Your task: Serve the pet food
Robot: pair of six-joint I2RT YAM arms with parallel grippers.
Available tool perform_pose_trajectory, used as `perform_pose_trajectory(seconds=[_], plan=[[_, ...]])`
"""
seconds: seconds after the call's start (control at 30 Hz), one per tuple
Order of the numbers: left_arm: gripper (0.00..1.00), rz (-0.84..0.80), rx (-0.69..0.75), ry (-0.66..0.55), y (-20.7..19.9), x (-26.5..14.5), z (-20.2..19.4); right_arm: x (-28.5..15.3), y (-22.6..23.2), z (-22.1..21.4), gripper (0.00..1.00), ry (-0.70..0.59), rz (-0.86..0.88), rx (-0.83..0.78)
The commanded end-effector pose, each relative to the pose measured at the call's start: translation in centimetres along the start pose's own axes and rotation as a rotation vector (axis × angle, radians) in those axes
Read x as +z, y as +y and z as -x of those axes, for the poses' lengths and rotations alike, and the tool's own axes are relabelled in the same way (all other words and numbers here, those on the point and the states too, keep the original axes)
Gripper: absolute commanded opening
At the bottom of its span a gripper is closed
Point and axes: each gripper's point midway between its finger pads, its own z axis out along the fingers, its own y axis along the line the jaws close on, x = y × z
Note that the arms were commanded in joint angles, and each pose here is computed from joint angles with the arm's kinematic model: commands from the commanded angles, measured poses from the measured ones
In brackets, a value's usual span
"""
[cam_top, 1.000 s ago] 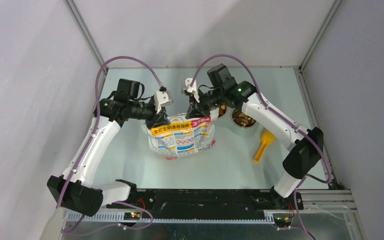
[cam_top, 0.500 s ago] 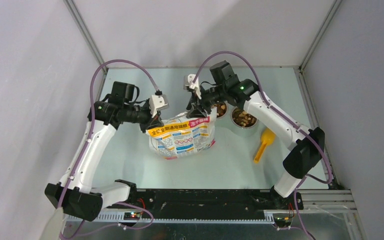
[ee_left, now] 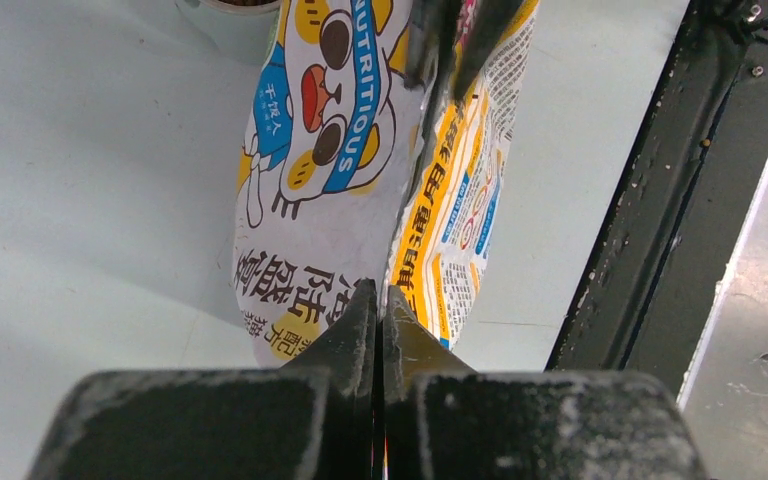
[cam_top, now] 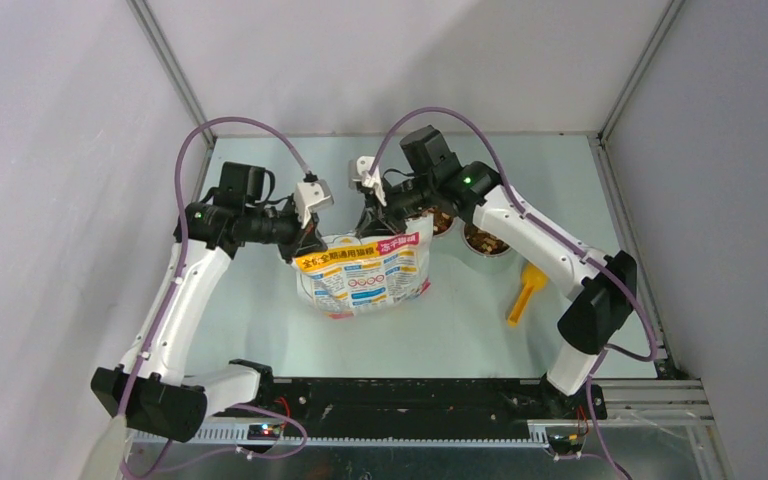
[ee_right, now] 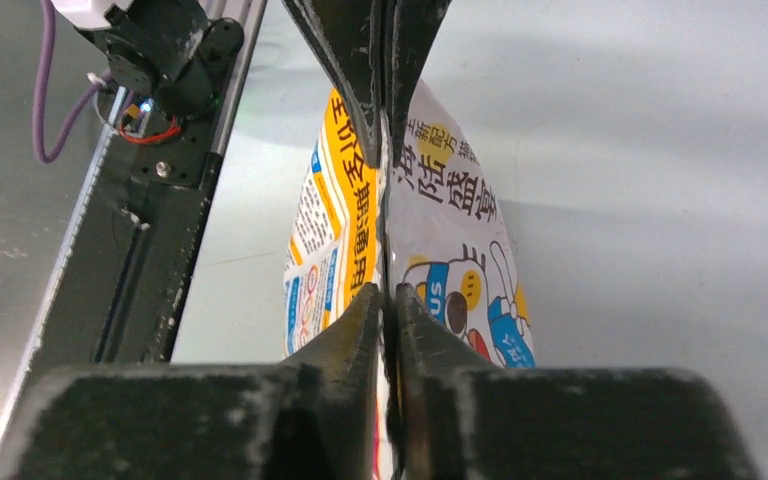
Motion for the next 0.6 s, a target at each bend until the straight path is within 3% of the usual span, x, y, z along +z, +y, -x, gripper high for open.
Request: perform_pose_trajectory(seconds=[0.0,0.07,0.17,0.23,0.27,0.3,0.37,0.4,0.43,0.5,0.53,0.57], plan=[[0.0,0.11,0.071,-0.103,2.0,-1.5,2.7,-1.7,-0.6,1.2,0.32,-0.012,-0.032,-0.046],[0.0,0.107,0.07,-0.102,2.0,-1.5,2.7,-2.3,-0.9,0.6,0.46,0.014,-0.058,-0.062],[0.0,0.108,0.075,-0.097,2.1,-1.6,2.7,-3.3,-1.1,-0.8,0.48,0.057,-0.071,-0.07],[0.0,0.112,0.079,-0.094,2.2,-1.6,2.6,-4.2,-1.3,-1.4,0.26,0.064,-0.071,-0.056],[0.0,0.113,0.079,-0.093,2.2,-1.7,2.6,-4.9,-1.7,-1.7,0.05,0.058,-0.079,-0.041],[0.0,0.114,0.079,-0.092,2.2,-1.7,2.6,-5.2,-1.6,-1.7,0.0,0.043,-0.07,-0.031],[0.0,0.118,0.08,-0.09,2.2,-1.8,2.6,-6.5,-2.1,-2.1,0.0,0.04,-0.093,-0.013],[0.0,0.121,0.079,-0.088,2.3,-1.8,2.5,-6.7,-2.1,-2.2,0.05,0.044,-0.1,-0.025],[0.0,0.124,0.079,-0.087,2.3,-1.9,2.5,-7.1,-2.1,-2.5,0.23,0.059,-0.117,-0.029],[0.0,0.129,0.079,-0.086,2.3,-2.0,2.4,-7.7,-2.3,-2.7,0.36,0.077,-0.144,-0.034],[0.0,0.13,0.078,-0.086,2.3,-2.1,2.4,-7.9,-2.3,-2.7,0.3,0.078,-0.146,-0.042],[0.0,0.131,0.076,-0.085,2.4,-2.1,2.4,-8.4,-2.2,-2.7,0.1,0.067,-0.139,-0.035]])
